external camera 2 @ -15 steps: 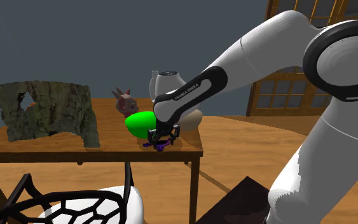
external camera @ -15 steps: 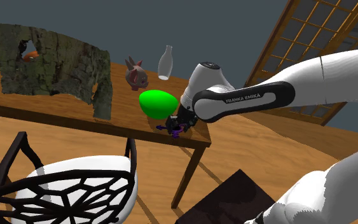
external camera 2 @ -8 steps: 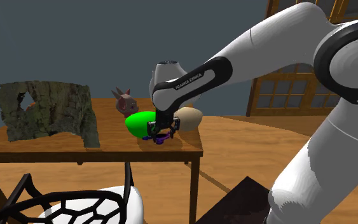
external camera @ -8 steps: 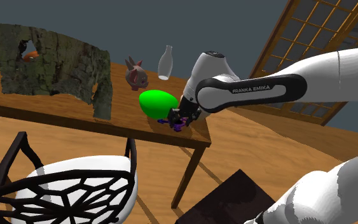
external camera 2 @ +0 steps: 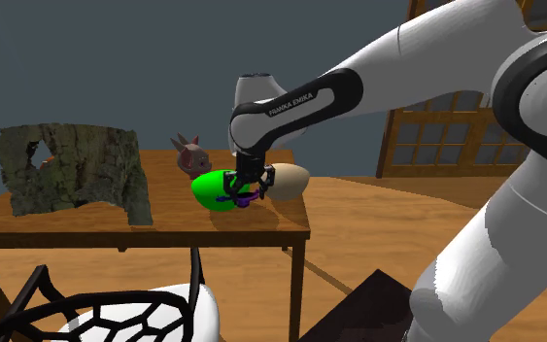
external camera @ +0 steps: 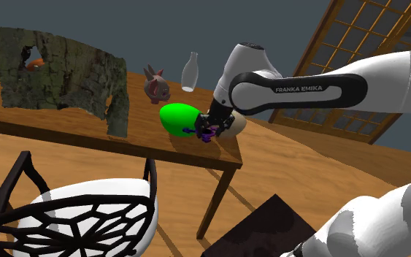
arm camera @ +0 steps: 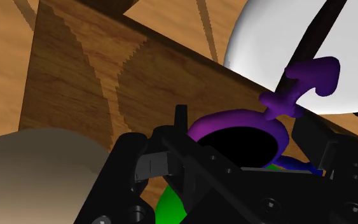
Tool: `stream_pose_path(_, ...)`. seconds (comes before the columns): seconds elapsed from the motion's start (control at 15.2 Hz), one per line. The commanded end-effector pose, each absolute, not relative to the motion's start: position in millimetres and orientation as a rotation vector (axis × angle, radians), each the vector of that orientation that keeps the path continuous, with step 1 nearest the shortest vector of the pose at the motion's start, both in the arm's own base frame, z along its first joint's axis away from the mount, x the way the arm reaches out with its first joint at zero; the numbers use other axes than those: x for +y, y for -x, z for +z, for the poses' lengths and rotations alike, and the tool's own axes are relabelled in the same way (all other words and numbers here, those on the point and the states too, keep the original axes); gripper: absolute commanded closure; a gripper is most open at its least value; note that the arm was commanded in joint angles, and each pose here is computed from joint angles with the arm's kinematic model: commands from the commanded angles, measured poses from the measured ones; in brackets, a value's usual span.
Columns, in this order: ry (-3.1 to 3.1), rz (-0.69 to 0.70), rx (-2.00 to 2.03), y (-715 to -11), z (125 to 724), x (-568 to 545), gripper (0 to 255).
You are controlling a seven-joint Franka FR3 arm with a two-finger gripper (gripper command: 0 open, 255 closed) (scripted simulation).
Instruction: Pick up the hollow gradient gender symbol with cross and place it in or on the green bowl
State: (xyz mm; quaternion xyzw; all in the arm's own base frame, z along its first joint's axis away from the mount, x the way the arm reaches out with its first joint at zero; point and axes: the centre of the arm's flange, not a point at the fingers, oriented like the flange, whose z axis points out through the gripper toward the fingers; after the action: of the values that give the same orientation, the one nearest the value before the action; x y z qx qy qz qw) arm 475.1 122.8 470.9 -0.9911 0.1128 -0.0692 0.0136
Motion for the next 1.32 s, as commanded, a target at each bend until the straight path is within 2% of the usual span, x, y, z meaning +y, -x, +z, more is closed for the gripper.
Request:
stream_pose_path(0.0,3.087,-0.215,0.351,-475.0,481.9,122.7,255)
stream_pose_path(0.66,3.087,-0.215,0.351,-475.0,532.3,122.7,255)
stream_pose_path(1.25,3.087,-0.215,0.351,-593.7,537.7,124.4,255)
